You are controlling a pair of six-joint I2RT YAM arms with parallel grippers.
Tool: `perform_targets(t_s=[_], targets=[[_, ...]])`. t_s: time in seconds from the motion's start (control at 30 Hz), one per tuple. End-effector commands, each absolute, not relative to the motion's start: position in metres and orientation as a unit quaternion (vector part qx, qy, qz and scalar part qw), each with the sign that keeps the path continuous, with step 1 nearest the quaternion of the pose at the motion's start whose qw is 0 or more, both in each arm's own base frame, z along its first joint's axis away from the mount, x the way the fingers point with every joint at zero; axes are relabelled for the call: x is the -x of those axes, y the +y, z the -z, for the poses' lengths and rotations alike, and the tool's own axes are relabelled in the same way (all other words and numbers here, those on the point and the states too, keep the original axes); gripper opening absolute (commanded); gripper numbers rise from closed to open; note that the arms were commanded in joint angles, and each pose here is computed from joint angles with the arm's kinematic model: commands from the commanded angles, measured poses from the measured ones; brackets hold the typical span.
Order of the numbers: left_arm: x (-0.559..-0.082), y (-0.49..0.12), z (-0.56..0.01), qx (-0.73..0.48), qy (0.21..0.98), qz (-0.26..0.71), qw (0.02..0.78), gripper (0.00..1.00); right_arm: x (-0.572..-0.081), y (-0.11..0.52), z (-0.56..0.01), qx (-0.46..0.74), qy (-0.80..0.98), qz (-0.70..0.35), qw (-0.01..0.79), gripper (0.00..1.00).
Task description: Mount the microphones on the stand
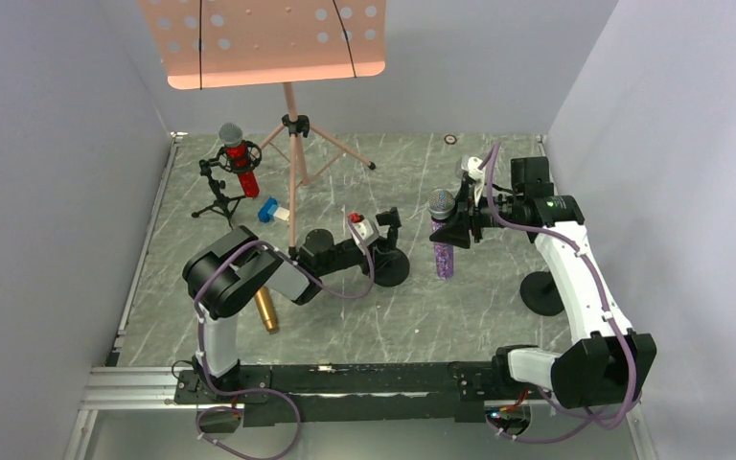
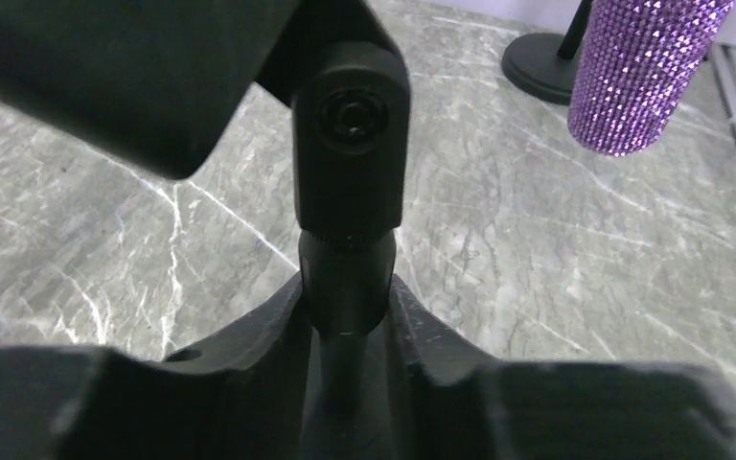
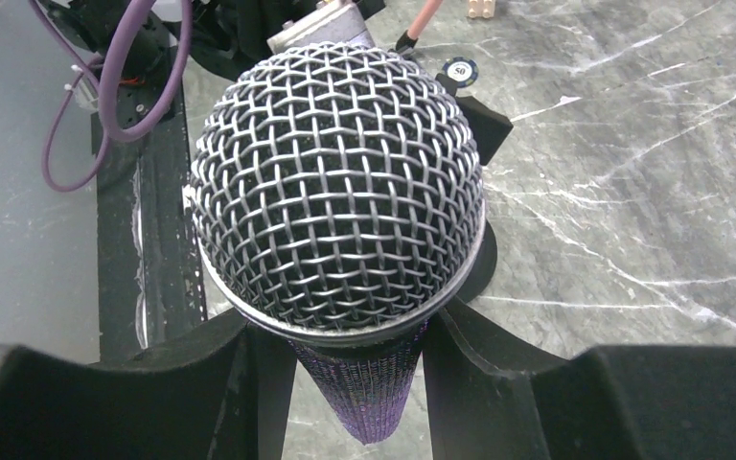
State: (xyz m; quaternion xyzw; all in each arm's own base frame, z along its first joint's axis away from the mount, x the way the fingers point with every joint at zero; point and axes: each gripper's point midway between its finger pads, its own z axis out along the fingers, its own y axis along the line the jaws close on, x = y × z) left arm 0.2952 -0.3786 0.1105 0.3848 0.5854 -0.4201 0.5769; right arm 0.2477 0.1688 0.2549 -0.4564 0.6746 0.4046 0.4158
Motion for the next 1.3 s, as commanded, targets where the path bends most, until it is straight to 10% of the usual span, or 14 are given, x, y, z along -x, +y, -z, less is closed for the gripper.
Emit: perform_targets(t_s=[0.0, 0.1, 0.67, 0.93, 1.27], targets=[[-0.288, -0.384, -0.114, -0.390, 0.580, 0.406, 0.589, 0.23, -0.247, 0.170, -0.278, 0.483, 0.627, -0.402, 0.461, 0.05], [-0.283, -0.371, -0.107, -0.358, 0.613, 0.371, 0.599, 0.00, -0.246, 0.168, -0.277, 0.480, 0.626, -0.402, 0.464, 0.05], [-0.263, -0.388, -0.084, 0.007, 0.786, 0.162, 0.596, 0.01, -0.246, 0.160, -0.277, 0.463, 0.627, -0.397, 0.484, 0.05], [-0.260, -0.392, -0.094, -0.043, 0.769, 0.174, 0.614, 0.94, -0.245, 0.159, -0.279, 0.466, 0.623, -0.395, 0.488, 0.06], [-0.204, -0.384, -0.114, -0.195, 0.705, 0.291, 0.616, 0.99, -0.251, 0.148, -0.275, 0.454, 0.634, -0.384, 0.495, 0.06]])
